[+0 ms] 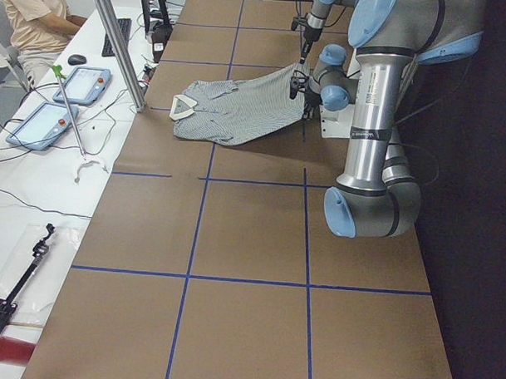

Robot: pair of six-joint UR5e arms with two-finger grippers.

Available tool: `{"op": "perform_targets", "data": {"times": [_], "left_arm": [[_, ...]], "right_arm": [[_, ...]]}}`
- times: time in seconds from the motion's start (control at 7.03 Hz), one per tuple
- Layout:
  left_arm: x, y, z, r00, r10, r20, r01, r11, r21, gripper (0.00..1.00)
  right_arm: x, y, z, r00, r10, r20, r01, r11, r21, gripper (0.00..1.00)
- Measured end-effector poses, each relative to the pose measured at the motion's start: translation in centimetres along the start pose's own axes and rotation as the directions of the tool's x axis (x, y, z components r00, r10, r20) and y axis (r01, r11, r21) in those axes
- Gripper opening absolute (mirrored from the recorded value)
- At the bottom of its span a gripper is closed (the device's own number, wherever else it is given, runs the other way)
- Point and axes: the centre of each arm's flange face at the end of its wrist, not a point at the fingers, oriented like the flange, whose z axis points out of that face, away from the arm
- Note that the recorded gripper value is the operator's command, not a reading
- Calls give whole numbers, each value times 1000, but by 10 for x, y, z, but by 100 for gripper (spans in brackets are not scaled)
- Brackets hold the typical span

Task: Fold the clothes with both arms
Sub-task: 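Lift the hem with both grippers and fold it toward the collar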

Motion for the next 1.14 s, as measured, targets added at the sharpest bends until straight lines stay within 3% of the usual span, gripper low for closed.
{"op": "perform_targets", "data": {"times": [0.14,0.28,0.43,0.71,1.0,1.14], "left_arm": [[9,-13,-39,1000,-7,1,7,1000,-26,0],[16,-30,-51,999,29,13,-29,999,-28,0],[24,-61,-44,996,82,46,-82,997,1,0],[32,-156,-16,983,117,139,-130,987,92,0],[25,-240,19,976,115,187,-145,976,160,0],[20,-275,35,973,113,200,-151,971,184,0]], "right_arm": [[4,-10,-36,1000,-1,5,1,1000,-30,0],[-1,-22,-53,1000,-26,7,26,999,-36,0],[-14,-43,-54,997,-76,-4,76,997,-8,0],[-40,-139,-24,989,-120,-86,126,990,65,0],[-56,-244,28,992,-83,-98,94,989,111,0],[-61,-281,55,993,-66,-100,78,989,129,0]]}}
